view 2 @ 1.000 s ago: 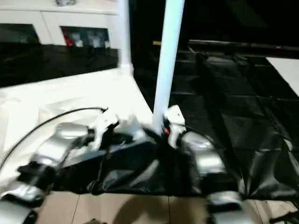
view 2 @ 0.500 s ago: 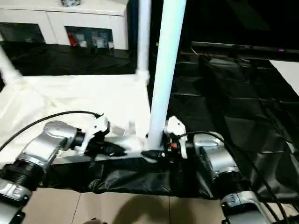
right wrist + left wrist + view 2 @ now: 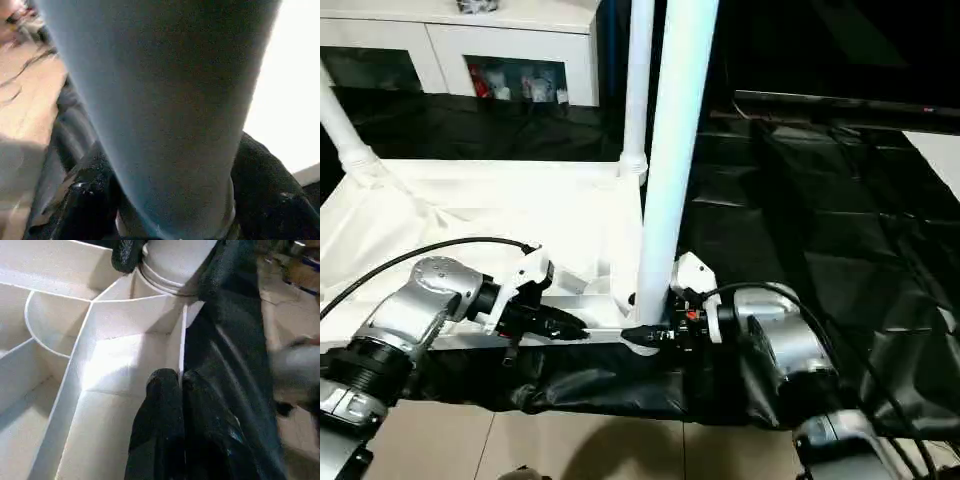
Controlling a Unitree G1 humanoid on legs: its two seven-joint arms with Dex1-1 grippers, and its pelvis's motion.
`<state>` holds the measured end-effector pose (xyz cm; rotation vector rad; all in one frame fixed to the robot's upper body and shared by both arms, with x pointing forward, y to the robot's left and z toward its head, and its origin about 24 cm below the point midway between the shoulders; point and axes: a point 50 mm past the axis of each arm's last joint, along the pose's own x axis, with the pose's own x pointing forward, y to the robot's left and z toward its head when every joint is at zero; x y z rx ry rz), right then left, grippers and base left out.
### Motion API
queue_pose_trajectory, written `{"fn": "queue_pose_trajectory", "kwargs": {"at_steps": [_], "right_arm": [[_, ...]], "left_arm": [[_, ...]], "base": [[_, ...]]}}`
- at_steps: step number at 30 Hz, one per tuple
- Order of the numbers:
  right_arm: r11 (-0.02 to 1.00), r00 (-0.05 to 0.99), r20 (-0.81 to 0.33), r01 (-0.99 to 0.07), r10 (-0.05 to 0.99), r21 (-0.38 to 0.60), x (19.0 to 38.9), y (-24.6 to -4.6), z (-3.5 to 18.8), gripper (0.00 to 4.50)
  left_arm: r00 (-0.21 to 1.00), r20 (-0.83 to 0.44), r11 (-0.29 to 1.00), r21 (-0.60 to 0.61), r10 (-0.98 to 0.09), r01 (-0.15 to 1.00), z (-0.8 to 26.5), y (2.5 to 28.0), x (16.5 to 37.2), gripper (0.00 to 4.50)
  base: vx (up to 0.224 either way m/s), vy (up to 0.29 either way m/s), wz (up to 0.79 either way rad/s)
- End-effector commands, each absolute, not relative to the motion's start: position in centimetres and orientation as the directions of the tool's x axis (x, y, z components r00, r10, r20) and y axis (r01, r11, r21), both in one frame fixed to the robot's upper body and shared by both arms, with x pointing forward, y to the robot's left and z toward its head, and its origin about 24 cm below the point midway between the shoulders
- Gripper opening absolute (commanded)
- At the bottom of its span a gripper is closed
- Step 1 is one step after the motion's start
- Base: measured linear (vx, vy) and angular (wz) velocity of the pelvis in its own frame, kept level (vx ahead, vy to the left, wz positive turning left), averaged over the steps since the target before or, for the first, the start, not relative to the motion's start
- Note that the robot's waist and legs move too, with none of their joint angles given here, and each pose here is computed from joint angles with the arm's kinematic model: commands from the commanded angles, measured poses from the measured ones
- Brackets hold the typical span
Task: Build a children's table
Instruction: Rotate leg to tighten
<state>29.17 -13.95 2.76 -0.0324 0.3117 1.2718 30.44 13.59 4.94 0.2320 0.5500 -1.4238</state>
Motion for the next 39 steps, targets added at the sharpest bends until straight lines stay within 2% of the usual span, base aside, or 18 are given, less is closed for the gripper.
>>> {"fn": "queue_pose_trajectory", "kwargs": {"at_steps": [1,2,3,5,6,7,8,10,13,17,18,20,23,24,26,30,34,39], "right_arm": [[0.287,0.243,-0.207,-0.933,0.948,0.218,28.5,-10.8,1.6,2.59],[0.306,0.263,-0.204,-0.927,0.943,0.218,28.6,-10.6,1.5,2.58],[0.385,0.343,-0.211,-0.898,0.916,0.214,28.9,-10.1,1.1,2.57],[0.48,0.435,-0.225,-0.851,0.872,0.213,29.3,-9.3,0.6,2.57],[0.48,0.435,-0.225,-0.851,0.872,0.213,29.3,-9.3,0.6,2.57],[0.596,0.546,-0.246,-0.767,0.801,0.238,30.0,-8.0,0.0,2.57],[0.643,0.592,-0.256,-0.724,0.765,0.247,30.2,-7.4,-0.2,2.56],[0.709,0.655,-0.27,-0.66,0.705,0.249,30.7,-6.4,-0.3,2.56],[0.748,0.7,-0.263,-0.622,0.664,0.231,31.1,-5.2,0.0,2.56],[0.748,0.708,-0.244,-0.637,0.663,0.186,31.3,-4.6,0.4,2.56],[0.753,0.717,-0.228,-0.631,0.658,0.189,31.5,-4.6,0.6,2.91],[0.749,0.719,-0.212,-0.631,0.662,0.202,31.8,-5.1,0.9,3.26],[0.738,0.707,-0.214,-0.655,0.674,0.162,32.0,-5.7,1.1,3.47],[0.711,0.682,-0.214,-0.694,0.699,0.112,32.2,-7.0,1.5,3.47],[0.708,0.679,-0.213,-0.698,0.702,0.109,32.2,-7.1,1.5,3.63],[0.609,0.582,-0.222,-0.789,0.782,0.077,32.2,-9.5,1.9,3.63],[0.42,0.393,-0.27,-0.906,0.879,0.049,31.0,-11.8,2.0,3.63],[0.4,0.371,-0.274,-0.915,0.887,0.053,30.8,-12.1,2.0,3.63]], "left_arm": [[0.167,-0.411,0.212,-0.067,-0.896,0.975,6.7,11.0,31.9,0.0],[0.179,-0.408,0.224,-0.063,-0.895,0.973,6.7,10.8,32.0,0.0],[0.223,-0.397,0.265,-0.054,-0.89,0.963,6.7,10.1,32.2,0.0],[0.269,-0.389,0.312,-0.052,-0.881,0.949,6.6,9.2,32.5,0.0],[0.269,-0.389,0.312,-0.052,-0.881,0.949,6.6,9.2,32.5,0.0],[0.326,-0.391,0.37,-0.041,-0.861,0.928,6.3,8.0,32.9,0.0],[0.357,-0.391,0.401,-0.034,-0.848,0.915,6.2,7.4,33.1,0.0],[0.406,-0.383,0.45,-0.03,-0.83,0.893,6.2,6.8,33.4,0.0],[0.439,-0.369,0.479,-0.018,-0.819,0.878,6.3,6.3,33.6,0.0],[0.431,-0.363,0.467,-0.011,-0.826,0.884,6.4,6.0,33.6,0.0],[0.421,-0.362,0.454,-0.008,-0.832,0.891,6.4,6.0,33.5,0.0],[0.422,-0.364,0.454,-0.002,-0.83,0.891,6.5,6.5,33.6,0.0],[0.402,-0.365,0.431,0.002,-0.84,0.902,6.6,7.0,33.5,0.0],[0.348,-0.362,0.374,-0.003,-0.865,0.927,6.7,7.6,33.2,0.0],[0.339,-0.362,0.365,-0.004,-0.868,0.931,6.7,7.6,33.1,0.0],[0.245,-0.367,0.269,-0.013,-0.897,0.963,6.8,8.7,32.5,0.0],[0.132,-0.385,0.162,-0.048,-0.914,0.986,6.9,9.8,31.9,0.0],[0.123,-0.39,0.154,-0.049,-0.913,0.987,6.9,9.9,31.8,0.0]], "base": [[0.0,0.0,0.0],[0.0,0.0,0.0],[0.0,0.0,0.0],[0.0,0.0,0.0],[0.0,0.0,0.0],[0.0,0.0,0.0],[0.0,0.0,0.0],[0.0,0.0,0.0],[0.0,0.0,0.0],[0.0,0.0,0.0],[0.0,0.0,0.0],[0.0,0.0,0.0],[0.0,0.0,0.0],[0.0,0.0,0.0],[0.0,0.0,0.0],[0.0,0.0,0.0],[0.0,0.0,0.0],[0.0,0.0,0.0]]}}
